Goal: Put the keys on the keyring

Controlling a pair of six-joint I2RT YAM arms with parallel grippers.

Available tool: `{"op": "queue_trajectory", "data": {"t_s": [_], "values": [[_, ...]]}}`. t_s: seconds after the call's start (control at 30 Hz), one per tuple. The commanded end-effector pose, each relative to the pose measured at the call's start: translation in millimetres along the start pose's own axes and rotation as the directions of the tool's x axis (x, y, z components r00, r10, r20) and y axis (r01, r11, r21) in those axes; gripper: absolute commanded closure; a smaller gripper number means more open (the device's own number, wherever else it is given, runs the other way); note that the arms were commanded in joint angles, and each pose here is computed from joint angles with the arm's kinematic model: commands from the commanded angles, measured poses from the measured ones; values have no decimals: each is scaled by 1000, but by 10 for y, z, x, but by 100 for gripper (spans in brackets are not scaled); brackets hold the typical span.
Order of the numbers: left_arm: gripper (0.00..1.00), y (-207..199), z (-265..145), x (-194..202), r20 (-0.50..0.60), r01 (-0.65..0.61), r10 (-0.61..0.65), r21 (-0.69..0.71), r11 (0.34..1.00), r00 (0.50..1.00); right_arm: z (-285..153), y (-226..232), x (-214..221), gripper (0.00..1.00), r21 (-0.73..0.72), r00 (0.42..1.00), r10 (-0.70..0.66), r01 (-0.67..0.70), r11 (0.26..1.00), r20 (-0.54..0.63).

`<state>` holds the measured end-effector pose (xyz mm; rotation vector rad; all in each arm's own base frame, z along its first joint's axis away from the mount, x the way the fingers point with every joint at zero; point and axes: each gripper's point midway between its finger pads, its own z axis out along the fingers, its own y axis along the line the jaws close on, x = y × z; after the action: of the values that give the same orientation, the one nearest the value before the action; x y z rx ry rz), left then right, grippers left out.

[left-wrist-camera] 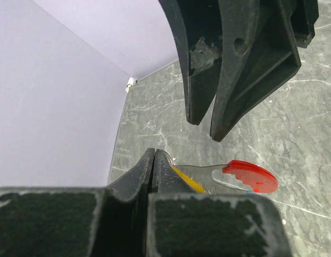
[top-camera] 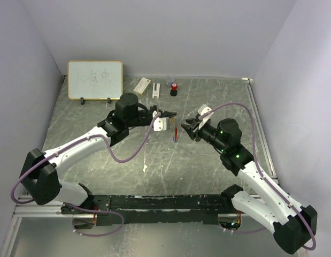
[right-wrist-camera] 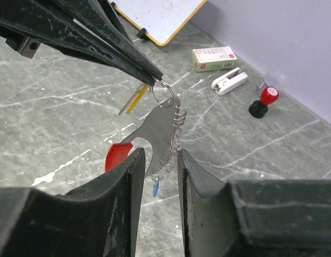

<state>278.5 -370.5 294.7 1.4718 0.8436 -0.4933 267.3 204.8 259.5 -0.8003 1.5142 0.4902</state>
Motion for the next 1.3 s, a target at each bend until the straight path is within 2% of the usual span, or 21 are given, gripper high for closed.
{"op": "queue_trajectory", "data": {"t_s": [0.0, 0.3, 0.67, 1.27], "values": [[94, 109, -97, -264, 97, -28, 30, -20, 999, 995, -29, 4, -329, 69, -27, 987, -27, 31, 999, 160], [93, -6, -143, -302, 132, -9, 7, 15, 1000, 991, -1, 94, -379, 70, -105, 968, -42, 70, 992, 247], [93, -96, -171, -351, 161, -2, -6, 51, 999, 987, 138, 155, -326, 69, -186, 972, -39, 84, 979, 234], [93, -191, -160, -359, 183, 12, -29, 97, 995, 983, 170, 197, -334, 72, -235, 969, -51, 109, 966, 240]]}}
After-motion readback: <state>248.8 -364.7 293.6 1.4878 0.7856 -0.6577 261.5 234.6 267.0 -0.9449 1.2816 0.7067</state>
